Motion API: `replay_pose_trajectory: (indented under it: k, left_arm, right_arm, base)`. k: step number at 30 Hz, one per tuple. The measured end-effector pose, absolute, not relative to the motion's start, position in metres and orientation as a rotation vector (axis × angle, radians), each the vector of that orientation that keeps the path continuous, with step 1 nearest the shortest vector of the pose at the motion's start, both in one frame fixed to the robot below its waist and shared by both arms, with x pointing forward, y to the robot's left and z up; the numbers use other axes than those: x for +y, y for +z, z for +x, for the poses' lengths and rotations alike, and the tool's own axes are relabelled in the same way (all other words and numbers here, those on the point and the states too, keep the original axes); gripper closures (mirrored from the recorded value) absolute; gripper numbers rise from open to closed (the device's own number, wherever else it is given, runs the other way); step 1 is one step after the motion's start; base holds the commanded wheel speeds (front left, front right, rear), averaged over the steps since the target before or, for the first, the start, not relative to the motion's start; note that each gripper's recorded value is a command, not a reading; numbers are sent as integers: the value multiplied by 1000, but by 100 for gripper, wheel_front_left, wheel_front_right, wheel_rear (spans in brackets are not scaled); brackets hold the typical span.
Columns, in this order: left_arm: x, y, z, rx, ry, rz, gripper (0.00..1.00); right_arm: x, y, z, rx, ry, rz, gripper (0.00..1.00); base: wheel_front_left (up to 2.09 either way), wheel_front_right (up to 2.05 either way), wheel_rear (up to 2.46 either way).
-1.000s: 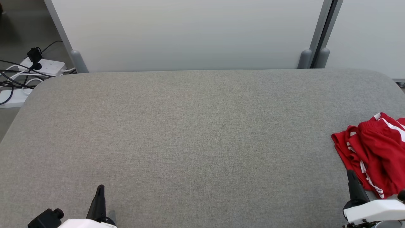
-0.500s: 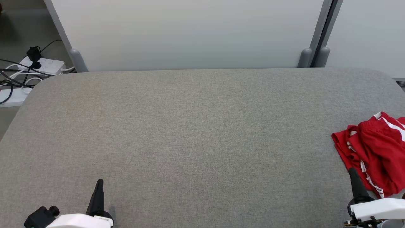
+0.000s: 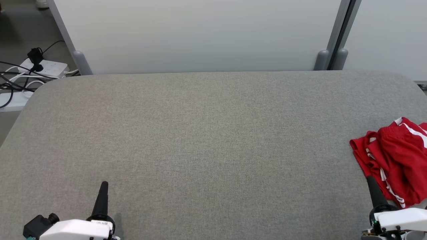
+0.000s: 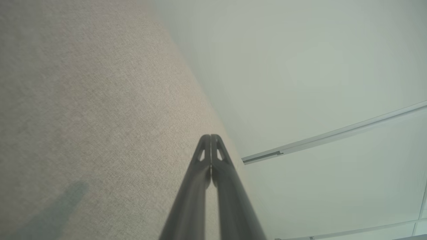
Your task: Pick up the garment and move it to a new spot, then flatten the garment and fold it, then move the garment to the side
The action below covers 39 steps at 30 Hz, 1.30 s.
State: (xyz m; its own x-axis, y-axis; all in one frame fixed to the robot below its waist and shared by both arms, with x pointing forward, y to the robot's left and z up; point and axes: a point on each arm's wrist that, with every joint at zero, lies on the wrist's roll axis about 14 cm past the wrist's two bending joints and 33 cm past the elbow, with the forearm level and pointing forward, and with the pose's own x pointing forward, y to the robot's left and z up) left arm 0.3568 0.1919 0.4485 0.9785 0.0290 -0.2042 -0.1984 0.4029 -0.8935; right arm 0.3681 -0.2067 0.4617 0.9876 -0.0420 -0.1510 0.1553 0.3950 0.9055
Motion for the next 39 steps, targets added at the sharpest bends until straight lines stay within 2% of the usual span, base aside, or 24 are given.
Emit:
replay_pose_trajectory:
  k: [39]
  left_arm:
    - [187,474,372,101,60,-1579,100]
  right_arm:
    - [-204,479,375,48,-86,1574,100]
  base:
    - [0,0,0]
